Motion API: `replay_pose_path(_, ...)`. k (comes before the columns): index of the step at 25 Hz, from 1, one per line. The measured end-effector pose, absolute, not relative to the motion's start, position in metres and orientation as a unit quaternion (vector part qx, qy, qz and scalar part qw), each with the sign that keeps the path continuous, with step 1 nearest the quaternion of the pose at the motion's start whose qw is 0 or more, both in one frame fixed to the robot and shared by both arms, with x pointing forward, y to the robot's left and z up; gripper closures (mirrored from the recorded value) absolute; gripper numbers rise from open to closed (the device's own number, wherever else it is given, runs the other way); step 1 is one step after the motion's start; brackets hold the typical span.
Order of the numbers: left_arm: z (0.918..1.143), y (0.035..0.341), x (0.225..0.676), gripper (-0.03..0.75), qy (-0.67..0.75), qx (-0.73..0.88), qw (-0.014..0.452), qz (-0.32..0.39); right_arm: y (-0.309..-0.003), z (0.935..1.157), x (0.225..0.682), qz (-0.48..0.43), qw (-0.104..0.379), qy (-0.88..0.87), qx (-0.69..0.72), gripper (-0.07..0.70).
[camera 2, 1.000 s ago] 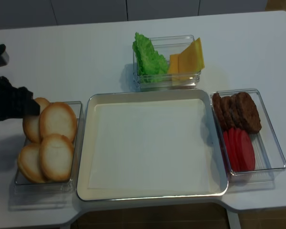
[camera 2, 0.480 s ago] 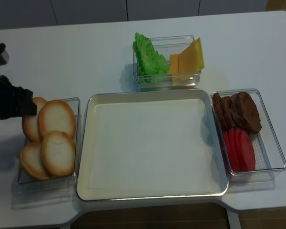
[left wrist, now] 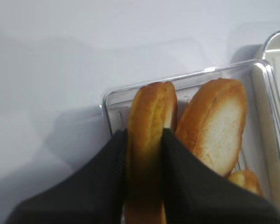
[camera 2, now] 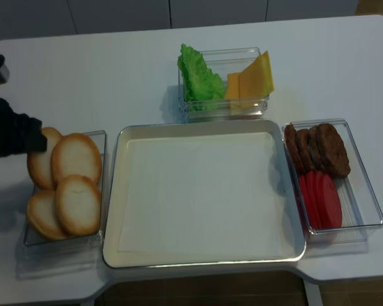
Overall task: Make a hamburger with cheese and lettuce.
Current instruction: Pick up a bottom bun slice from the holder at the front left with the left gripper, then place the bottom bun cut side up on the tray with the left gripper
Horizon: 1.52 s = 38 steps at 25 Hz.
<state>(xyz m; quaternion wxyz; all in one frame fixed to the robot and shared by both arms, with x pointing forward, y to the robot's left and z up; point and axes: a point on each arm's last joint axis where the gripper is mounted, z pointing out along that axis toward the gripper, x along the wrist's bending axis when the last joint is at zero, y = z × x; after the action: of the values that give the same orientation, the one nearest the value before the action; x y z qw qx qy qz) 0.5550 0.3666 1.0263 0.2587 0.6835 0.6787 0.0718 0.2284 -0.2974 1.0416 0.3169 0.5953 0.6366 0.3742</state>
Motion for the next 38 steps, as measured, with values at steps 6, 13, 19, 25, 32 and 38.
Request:
replay_pose_path(6, 1.040, 0.365, 0.549, 0.571, 0.671, 0.687, 0.265, 0.085, -0.297, 1.042, 0.228, 0.374, 0.317, 0.637, 0.595, 0.188)
replay_pose_path(13, 1.064, 0.361, 0.538, 0.572, 0.655, 0.699, 0.268, 0.105, -0.297, 1.042, 0.228, 0.374, 0.317, 0.637, 0.595, 0.188)
replay_pose_path(19, 1.106, 0.357, 0.523, 0.573, 0.638, 0.701, 0.284, 0.148, -0.297, 1.042, 0.228, 0.374, 0.317, 0.637, 0.595, 0.188)
replay_pose_path(25, 1.143, 0.344, 0.504, 0.573, 0.625, 0.697, 0.320, 0.148, -0.297, 1.042, 0.228, 0.374, 0.317, 0.637, 0.595, 0.188)
replay_pose_path(32, 1.162, 0.294, 0.495, 0.573, 0.568, 0.713, 0.402, 0.090, -0.297, 1.042, 0.228, 0.374, 0.317, 0.637, 0.595, 0.188)
replay_pose_path(38, 1.159, 0.234, 0.496, 0.574, 0.496, 0.753, 0.432, 0.016, -0.297, 1.042, 0.228, 0.374, 0.317, 0.636, 0.595, 0.188)
